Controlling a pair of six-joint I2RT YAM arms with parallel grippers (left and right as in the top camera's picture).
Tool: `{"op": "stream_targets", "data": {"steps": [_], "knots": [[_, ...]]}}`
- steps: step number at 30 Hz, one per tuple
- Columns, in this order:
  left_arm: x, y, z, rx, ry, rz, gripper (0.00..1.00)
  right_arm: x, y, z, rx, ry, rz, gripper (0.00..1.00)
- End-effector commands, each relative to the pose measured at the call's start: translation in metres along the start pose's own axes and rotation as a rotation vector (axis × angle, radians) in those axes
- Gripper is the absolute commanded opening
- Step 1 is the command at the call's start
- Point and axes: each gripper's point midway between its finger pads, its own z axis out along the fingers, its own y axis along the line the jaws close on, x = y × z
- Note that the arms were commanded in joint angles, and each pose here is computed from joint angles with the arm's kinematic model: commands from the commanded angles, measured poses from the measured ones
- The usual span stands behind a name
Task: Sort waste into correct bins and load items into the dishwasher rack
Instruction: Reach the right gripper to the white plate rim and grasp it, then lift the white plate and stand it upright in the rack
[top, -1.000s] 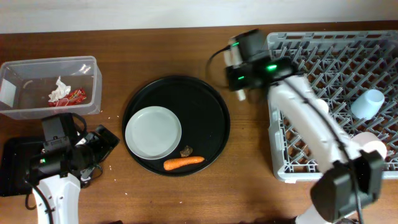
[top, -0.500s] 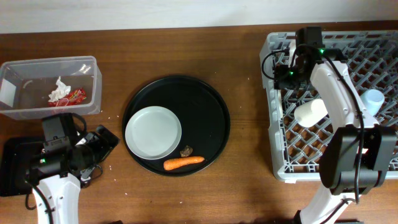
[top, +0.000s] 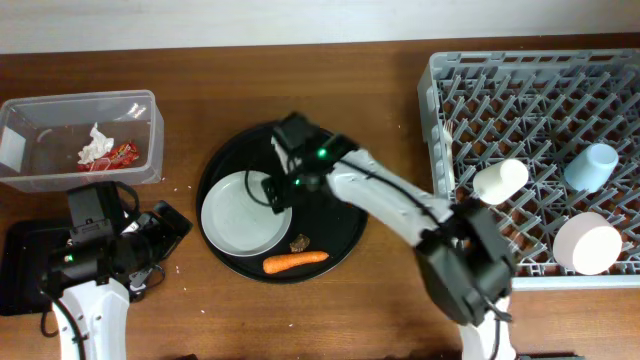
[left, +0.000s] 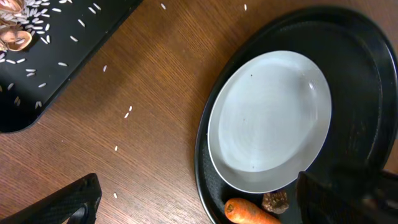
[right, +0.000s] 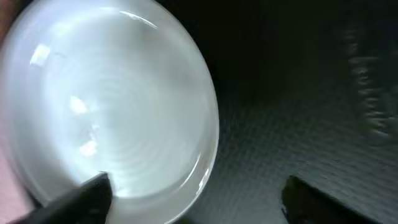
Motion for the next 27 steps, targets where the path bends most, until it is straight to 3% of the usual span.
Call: {"op": "stream_targets", "data": {"steps": [1,2,5,11,14,17,19,24,27], "knots": [[-0.001,-0.001,-0.001,0.009,-0.003,-0.009,0.99,-0.002,-0.011,0.021,0.067,-0.011,0.024,0.79],[-0.001,-0.001,-0.001,0.008,-0.003,-0.009,0.99,-0.001,-0.012,0.025,0.069,-0.007,0.024,0.78],[-0.001,-0.001,-0.001,0.009,-0.003,-0.009,0.99,0.005,-0.016,0.038,0.086,0.012,0.056,0.51],[-0.001,-0.001,-0.001,0.009,-0.003,-0.009,0.99,0.014,-0.009,0.053,0.15,0.015,0.037,0.43],[-0.001,-0.001,-0.001,0.008,-0.003,-0.009,0.99,0.015,-0.007,0.053,0.155,0.015,0.049,0.26],[-0.001,-0.001,-0.001,0.008,-0.003,-0.009,0.99,0.015,-0.009,0.053,0.166,0.01,0.048,0.21],[-0.001,-0.001,-0.001,0.008,-0.003,-0.009,0.99,0.014,-0.009,0.053,0.166,0.01,0.049,0.08],[-0.001,-0.001,-0.001,0.008,-0.003,-0.009,0.99,0.005,-0.004,0.04,0.166,0.011,0.051,0.04],[-0.001,-0.001,-0.001,0.008,-0.003,-0.009,0.99,-0.025,-0.015,-0.018,0.181,-0.005,0.105,0.04]]}}
